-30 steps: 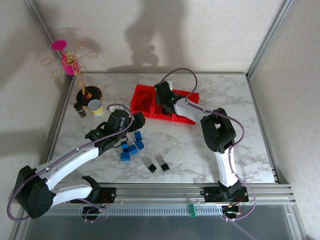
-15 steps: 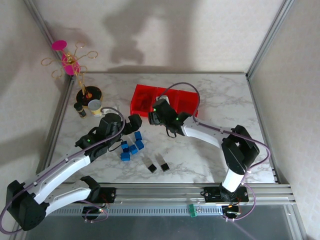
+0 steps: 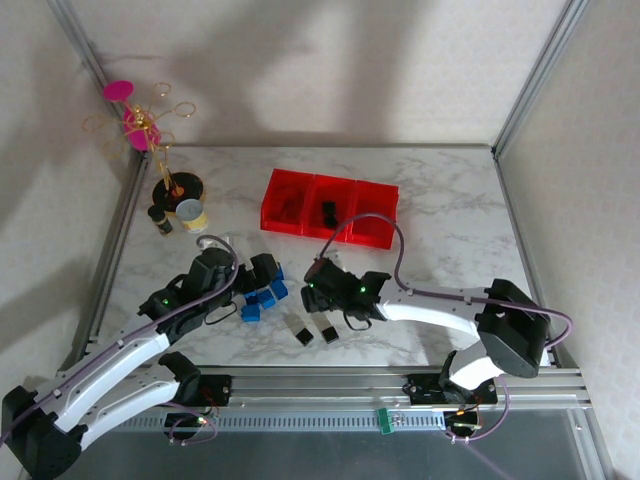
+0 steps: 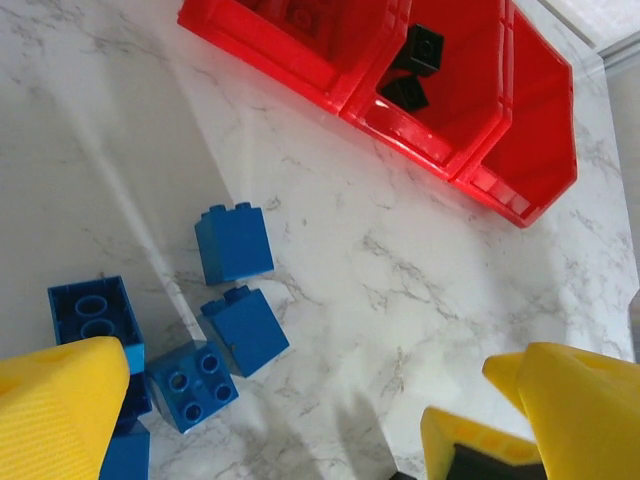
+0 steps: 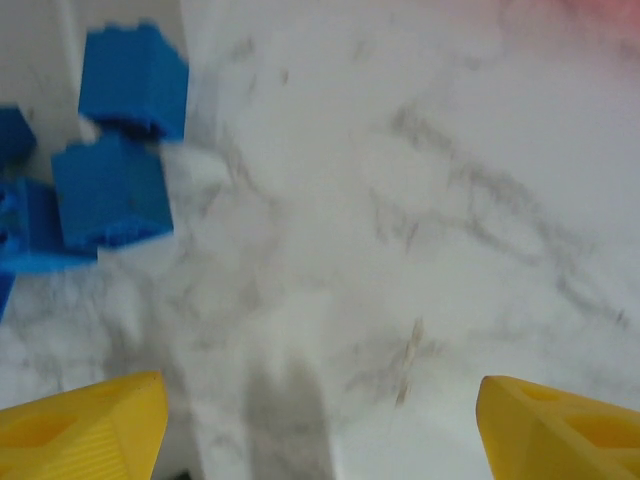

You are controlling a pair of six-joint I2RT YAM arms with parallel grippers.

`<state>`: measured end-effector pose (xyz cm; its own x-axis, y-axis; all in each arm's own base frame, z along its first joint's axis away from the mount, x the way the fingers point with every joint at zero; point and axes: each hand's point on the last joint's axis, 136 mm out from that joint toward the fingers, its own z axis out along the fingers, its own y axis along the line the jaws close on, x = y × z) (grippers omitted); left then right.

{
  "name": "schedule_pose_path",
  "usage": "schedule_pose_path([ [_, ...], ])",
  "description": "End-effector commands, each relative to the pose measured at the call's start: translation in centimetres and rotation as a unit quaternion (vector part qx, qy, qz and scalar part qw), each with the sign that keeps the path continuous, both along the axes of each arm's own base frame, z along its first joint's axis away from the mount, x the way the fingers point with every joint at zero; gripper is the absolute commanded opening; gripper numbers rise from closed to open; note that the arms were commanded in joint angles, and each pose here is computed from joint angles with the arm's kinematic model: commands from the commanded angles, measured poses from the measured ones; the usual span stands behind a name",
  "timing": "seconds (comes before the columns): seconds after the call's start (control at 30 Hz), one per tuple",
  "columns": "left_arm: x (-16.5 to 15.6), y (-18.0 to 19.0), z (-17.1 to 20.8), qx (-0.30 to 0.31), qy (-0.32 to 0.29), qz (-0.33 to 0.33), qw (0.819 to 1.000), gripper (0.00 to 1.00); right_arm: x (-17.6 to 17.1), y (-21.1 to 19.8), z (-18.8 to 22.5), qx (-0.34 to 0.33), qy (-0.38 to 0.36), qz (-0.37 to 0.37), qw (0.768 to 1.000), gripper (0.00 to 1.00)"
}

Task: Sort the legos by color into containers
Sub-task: Pick up the lego from the bottom-center of the table.

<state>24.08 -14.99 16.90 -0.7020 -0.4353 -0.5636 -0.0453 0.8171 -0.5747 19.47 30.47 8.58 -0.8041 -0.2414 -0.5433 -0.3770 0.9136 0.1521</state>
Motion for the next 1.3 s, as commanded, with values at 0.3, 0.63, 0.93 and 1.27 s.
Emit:
schedule_pose_path([
  [0.3, -2.4, -2.3, -1.8, -0.014, 0.03, -0.045, 0.998, 1.0, -6.4, -1.7, -4.9, -0.025, 0.062, -0.023, 0.997, 0.69],
  [0.63, -2.3, -2.5, -2.0, -0.008, 0.031, -0.044, 0.999, 1.0, -7.2, -2.1, -6.4, -0.042, 0.065, -0.024, 0.997, 0.55],
  [0.93, -2.1, -2.4, -1.8, -0.005, 0.029, -0.038, 0.999, 1.0, -7.0, -2.1, -6.7, -0.058, 0.059, -0.025, 0.996, 0.4],
  [1.27, -1.3, -2.5, -0.8, 0.001, 0.013, -0.034, 0.999, 1.0, -5.3, -0.8, -3.1, -0.024, 0.025, -0.033, 0.999, 0.31],
])
